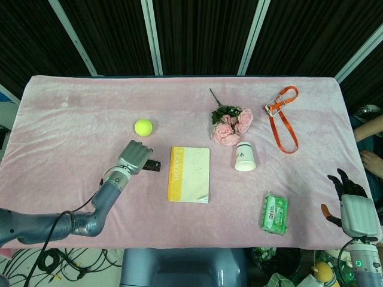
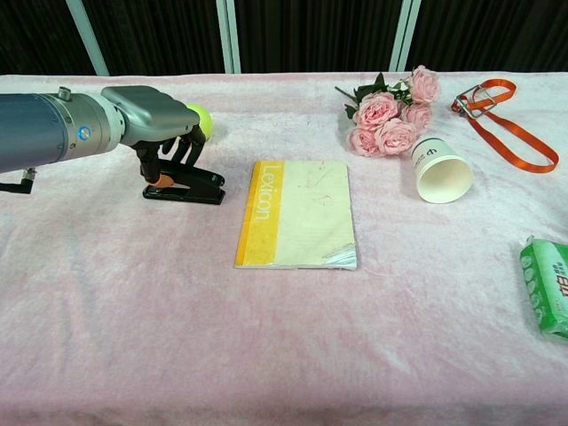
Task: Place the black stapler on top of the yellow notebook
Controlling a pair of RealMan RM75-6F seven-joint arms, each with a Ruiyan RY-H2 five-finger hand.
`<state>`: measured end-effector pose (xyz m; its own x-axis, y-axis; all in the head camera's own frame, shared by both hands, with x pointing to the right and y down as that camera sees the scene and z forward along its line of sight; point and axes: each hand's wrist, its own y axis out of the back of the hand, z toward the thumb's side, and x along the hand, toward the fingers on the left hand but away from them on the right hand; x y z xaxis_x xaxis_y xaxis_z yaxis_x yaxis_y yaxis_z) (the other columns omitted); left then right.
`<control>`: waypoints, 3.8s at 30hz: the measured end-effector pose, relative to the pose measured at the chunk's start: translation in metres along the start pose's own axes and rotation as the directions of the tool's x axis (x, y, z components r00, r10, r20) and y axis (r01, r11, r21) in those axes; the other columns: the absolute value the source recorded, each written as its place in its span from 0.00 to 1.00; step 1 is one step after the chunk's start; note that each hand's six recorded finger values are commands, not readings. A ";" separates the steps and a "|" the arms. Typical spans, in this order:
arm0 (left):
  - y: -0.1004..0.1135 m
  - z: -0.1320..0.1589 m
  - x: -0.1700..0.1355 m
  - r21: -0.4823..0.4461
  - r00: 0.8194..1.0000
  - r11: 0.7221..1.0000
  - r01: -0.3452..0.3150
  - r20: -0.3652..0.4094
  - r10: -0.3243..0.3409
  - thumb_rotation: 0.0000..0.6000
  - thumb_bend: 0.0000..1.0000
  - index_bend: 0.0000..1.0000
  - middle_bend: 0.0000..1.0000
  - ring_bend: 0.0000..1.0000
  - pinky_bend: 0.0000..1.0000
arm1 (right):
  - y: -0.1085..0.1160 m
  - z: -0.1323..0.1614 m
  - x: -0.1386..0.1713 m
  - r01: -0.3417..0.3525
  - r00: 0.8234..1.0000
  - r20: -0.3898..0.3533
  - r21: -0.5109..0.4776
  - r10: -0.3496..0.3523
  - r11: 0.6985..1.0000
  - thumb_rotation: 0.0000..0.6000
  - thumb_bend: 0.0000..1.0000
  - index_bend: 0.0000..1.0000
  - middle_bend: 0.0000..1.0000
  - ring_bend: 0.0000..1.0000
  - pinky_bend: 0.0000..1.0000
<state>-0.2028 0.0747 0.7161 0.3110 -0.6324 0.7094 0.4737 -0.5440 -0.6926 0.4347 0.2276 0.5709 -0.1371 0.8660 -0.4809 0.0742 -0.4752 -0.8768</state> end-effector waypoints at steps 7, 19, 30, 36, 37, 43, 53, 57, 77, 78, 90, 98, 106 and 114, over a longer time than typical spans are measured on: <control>0.000 0.000 0.000 0.001 1.000 1.000 0.000 -0.001 0.000 1.00 0.40 0.48 0.53 0.39 0.54 | 0.000 0.000 0.000 0.001 1.000 0.000 -0.001 -0.001 1.000 1.00 0.23 0.20 0.06 0.19 0.21; -0.004 0.002 0.000 0.018 1.000 1.000 0.003 -0.002 -0.003 1.00 0.40 0.48 0.53 0.41 0.57 | 0.000 0.000 0.000 0.002 1.000 0.001 -0.001 -0.002 1.000 1.00 0.23 0.20 0.06 0.19 0.21; -0.005 0.003 0.000 0.019 1.000 1.000 0.000 -0.004 0.000 1.00 0.40 0.48 0.53 0.41 0.57 | 0.000 0.000 0.000 0.002 1.000 0.001 -0.002 -0.002 1.000 1.00 0.23 0.20 0.06 0.19 0.21; -0.004 0.004 0.001 0.020 1.000 1.000 -0.002 -0.005 0.002 1.00 0.40 0.48 0.53 0.41 0.57 | 0.000 0.000 0.000 0.001 1.000 0.001 -0.002 -0.001 1.000 1.00 0.23 0.20 0.06 0.19 0.21; -0.005 0.004 0.001 0.020 1.000 1.000 -0.002 -0.005 0.002 1.00 0.40 0.48 0.53 0.41 0.57 | 0.000 0.000 0.000 0.000 1.000 0.001 -0.002 0.000 1.000 1.00 0.23 0.20 0.07 0.19 0.21; -0.003 0.002 0.001 0.023 1.000 1.000 -0.005 -0.011 0.005 1.00 0.40 0.49 0.53 0.41 0.57 | 0.000 0.000 0.000 0.001 1.000 0.003 -0.002 -0.001 1.000 1.00 0.23 0.20 0.06 0.19 0.21; 0.011 0.001 0.000 0.018 0.999 0.999 -0.046 -0.013 0.046 1.00 0.40 0.49 0.53 0.41 0.57 | 0.000 0.000 0.000 -0.001 1.000 0.006 -0.007 0.001 1.000 1.00 0.23 0.20 0.07 0.19 0.21; 0.034 0.002 -0.002 -0.017 0.995 0.994 -0.103 -0.017 0.103 1.00 0.40 0.50 0.53 0.41 0.57 | 0.000 -0.001 0.000 0.000 1.000 0.009 -0.012 0.000 1.000 1.00 0.23 0.20 0.06 0.19 0.21; 0.089 0.089 0.020 -0.058 0.982 0.986 -0.157 0.099 0.162 1.00 0.40 0.50 0.53 0.41 0.57 | 0.000 -0.002 0.000 -0.003 1.000 0.012 -0.017 0.004 1.000 1.00 0.23 0.20 0.07 0.19 0.21; 0.089 0.094 0.022 -0.056 0.982 0.986 -0.155 0.103 0.160 1.00 0.40 0.50 0.53 0.41 0.57 | 0.000 -0.002 0.000 -0.004 1.000 0.013 -0.018 0.005 1.000 1.00 0.23 0.20 0.07 0.19 0.21; 0.078 0.115 0.034 -0.002 0.988 0.993 -0.122 0.099 0.122 1.00 0.40 0.50 0.53 0.41 0.57 | 0.000 -0.002 0.000 -0.005 1.000 0.014 -0.019 0.005 1.000 1.00 0.23 0.20 0.06 0.19 0.21; 0.074 0.120 0.037 0.012 0.989 0.994 -0.113 0.100 0.111 1.00 0.39 0.49 0.53 0.41 0.57 | 0.000 -0.002 0.000 -0.004 1.000 0.018 -0.019 0.004 1.000 1.00 0.23 0.20 0.07 0.19 0.21; 0.069 0.125 0.039 0.020 0.990 0.994 -0.105 0.100 0.103 1.00 0.14 0.35 0.27 0.23 0.49 | 0.001 -0.002 -0.001 -0.004 1.000 0.020 -0.020 0.005 1.000 1.00 0.23 0.20 0.06 0.19 0.21; 0.079 0.123 0.037 -0.036 0.990 0.992 -0.124 0.065 0.126 1.00 0.09 0.31 0.16 0.10 0.35 | 0.000 -0.002 -0.001 -0.010 1.000 0.022 -0.018 0.011 1.000 1.00 0.23 0.20 0.06 0.19 0.21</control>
<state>-0.0529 0.0763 0.7038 0.4216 -0.6586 0.6234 0.4012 -0.4811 -0.7795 0.4369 0.2270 0.5718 -0.1578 0.8572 -0.4902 0.0936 -0.4812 -0.8716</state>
